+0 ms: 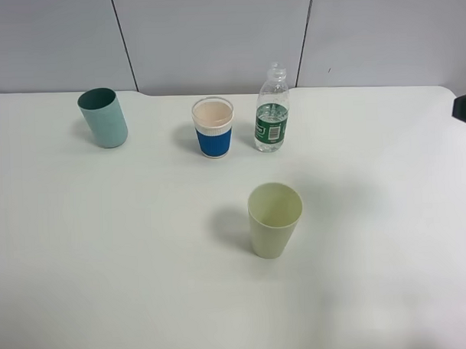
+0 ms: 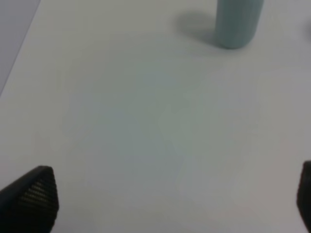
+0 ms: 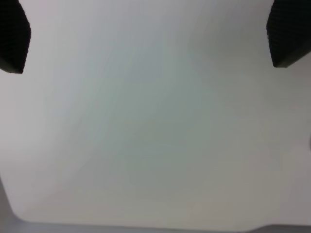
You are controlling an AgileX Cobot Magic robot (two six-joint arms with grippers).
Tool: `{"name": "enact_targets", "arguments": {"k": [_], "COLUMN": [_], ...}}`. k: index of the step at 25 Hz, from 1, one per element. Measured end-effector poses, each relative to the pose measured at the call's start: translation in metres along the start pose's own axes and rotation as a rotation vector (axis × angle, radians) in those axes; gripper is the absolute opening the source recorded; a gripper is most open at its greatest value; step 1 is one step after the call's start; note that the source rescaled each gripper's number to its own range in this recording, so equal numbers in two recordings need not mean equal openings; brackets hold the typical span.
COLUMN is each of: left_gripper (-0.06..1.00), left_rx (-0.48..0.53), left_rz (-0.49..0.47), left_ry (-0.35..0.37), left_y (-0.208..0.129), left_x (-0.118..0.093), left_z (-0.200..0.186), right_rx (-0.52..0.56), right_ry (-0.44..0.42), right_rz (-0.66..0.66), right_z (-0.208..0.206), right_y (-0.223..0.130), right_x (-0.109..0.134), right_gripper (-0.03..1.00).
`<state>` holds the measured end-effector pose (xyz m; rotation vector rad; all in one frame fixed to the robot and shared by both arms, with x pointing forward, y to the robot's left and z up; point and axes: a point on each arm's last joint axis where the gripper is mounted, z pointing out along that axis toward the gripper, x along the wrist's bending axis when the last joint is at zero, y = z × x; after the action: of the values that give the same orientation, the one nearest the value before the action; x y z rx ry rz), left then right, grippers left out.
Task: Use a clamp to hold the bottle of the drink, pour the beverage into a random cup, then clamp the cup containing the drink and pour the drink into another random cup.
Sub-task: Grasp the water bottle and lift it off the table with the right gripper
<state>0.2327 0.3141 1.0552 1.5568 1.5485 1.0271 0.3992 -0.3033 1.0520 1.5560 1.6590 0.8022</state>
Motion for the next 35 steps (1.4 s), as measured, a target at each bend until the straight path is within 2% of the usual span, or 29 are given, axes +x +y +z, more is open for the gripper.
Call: {"name": "enact_targets", "arguments": {"k": [6,13,18,22,35], "left_gripper": [1.00,1.00,1.00,1.00,1.00], "left_rx": [0.000,0.000,0.000,0.000,0.000], "left_rz": [0.000,0.000,0.000,0.000,0.000], "left_ry": [0.000,0.000,0.000,0.000,0.000], "left_y": [0.000,0.000,0.000,0.000,0.000], "left_x": [0.000,0.000,0.000,0.000,0.000], "left_z": [0.000,0.000,0.000,0.000,0.000], "right_rx": [0.092,0.064,0.056,0.014,-0.137], "right_ry": [0.012,0.015,0.028,0.051,0.174], "right_rz": [-0.002,-0.029,-0.140,-0.187,-0.180], "right_z": [0.046,0.083,0.107,0.124,0.175], "right_y": [-0.004,-0.006,-0.011,-0.014,-0.030], "right_x": [0.001,0.002,0.004,0.007,0.028], "right_gripper": [0.94,0.94,0.94,0.94,0.94]}}
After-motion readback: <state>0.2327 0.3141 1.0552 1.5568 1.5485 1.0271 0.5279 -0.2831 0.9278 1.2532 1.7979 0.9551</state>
